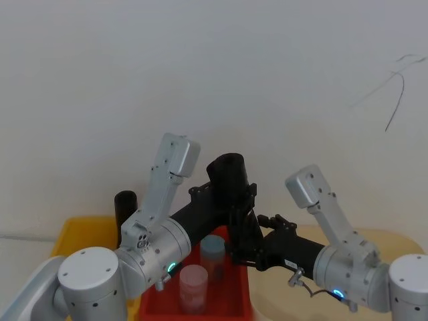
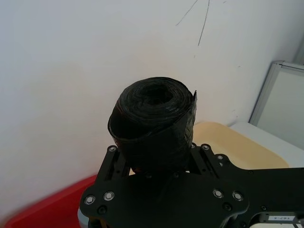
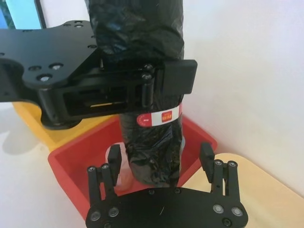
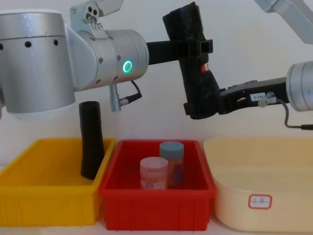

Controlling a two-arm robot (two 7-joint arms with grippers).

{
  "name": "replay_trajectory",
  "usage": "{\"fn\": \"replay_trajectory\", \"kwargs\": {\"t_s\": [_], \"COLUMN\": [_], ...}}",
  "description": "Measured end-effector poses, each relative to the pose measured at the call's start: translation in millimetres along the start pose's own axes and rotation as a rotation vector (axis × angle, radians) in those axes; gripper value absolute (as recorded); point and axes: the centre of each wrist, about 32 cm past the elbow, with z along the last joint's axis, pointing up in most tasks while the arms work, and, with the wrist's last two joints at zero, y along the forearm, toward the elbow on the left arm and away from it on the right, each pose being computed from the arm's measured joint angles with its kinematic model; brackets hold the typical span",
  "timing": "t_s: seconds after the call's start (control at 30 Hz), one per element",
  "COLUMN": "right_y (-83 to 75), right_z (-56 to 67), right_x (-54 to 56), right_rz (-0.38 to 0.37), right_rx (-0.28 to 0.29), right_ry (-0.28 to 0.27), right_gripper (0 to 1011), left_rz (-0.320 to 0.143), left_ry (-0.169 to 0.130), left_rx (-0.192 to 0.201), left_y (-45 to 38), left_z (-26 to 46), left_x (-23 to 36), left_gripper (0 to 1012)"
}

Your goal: Pick up the garbage bag with the one hand and transfer it to the other hand.

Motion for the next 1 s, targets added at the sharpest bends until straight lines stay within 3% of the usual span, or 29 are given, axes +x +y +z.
{"fn": "replay_trajectory", "kwargs": {"t_s": [0.67,1.0], "right_y": [16.7,20.6], "right_z": [6.0,7.0], "right_x": [3.2,3.5], "right_rz": [0.020,0.023], "right_rx": [0.033,0.039], "right_ry": [0.010,0.013], "right_gripper": [1000,792], "left_rz": [0.000,0.000], "left_ry": [0.000,0.000], "left_rx": [0.000,0.000], "left_y": [0.0,0.0], "left_z": [0.0,0.0], "left_x": [0.0,0.0], "left_gripper": [454,454]}}
